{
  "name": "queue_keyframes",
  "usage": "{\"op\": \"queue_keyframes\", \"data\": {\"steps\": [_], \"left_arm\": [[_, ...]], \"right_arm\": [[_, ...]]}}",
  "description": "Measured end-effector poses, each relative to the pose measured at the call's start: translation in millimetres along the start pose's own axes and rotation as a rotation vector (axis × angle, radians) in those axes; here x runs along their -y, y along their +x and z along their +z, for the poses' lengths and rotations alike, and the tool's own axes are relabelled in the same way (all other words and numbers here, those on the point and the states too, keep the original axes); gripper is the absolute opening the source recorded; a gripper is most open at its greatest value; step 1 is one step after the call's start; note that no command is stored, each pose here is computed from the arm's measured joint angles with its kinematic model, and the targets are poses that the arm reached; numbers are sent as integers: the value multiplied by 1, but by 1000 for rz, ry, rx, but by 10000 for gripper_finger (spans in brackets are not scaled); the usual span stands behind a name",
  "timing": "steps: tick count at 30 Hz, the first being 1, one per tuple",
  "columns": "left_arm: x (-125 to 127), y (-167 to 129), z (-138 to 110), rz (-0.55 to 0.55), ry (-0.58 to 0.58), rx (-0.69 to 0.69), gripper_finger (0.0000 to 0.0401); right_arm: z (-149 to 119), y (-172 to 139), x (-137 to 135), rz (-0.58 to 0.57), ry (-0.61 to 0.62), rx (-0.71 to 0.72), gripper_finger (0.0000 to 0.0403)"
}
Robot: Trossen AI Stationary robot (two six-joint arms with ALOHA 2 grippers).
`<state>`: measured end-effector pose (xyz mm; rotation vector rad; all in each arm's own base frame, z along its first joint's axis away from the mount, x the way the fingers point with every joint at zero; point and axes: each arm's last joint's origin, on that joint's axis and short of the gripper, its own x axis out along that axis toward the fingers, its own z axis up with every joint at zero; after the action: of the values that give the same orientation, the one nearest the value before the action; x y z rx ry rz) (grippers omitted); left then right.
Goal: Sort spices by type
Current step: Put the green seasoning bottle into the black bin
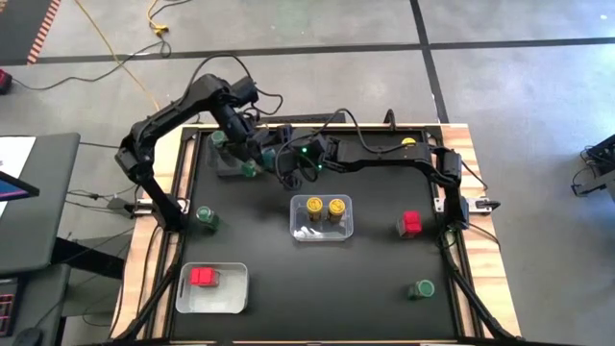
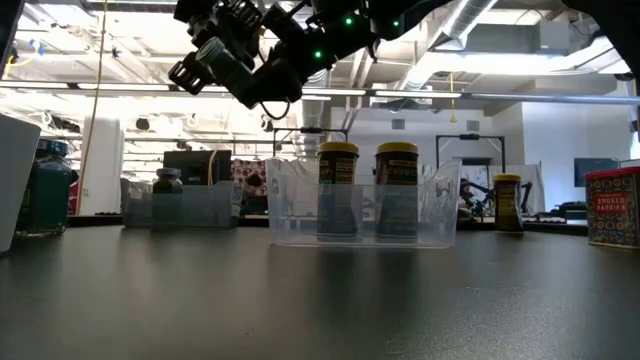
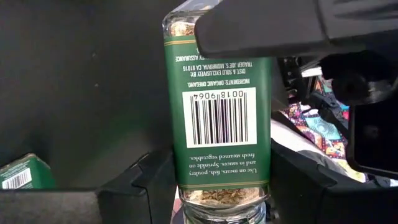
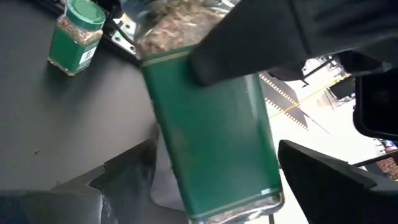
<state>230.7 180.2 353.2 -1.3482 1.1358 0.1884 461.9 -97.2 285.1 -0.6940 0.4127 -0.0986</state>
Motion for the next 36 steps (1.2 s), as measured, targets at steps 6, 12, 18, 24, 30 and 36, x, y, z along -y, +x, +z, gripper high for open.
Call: {"op": "queue_keyframes", "data": {"steps": [6,12,18,24,30,36], "left_arm": [[4,4,-2,4,2,-14,206],[4,4,-2,4,-6,-12,206],[4,4,0,3,-3,2,206],[5,4,2,10,-8,25,206],[4,3,4,52,2,61,207],[4,2,9,60,21,106,207]], "right_arm": [[2,0,0,-4,-1,20,363],[5,0,-7,36,-5,27,301],[6,0,-9,49,-3,26,219],[3,0,-8,55,-2,7,219],[-1,0,-5,54,-4,-8,219],[-5,0,-3,55,1,-26,219]]}}
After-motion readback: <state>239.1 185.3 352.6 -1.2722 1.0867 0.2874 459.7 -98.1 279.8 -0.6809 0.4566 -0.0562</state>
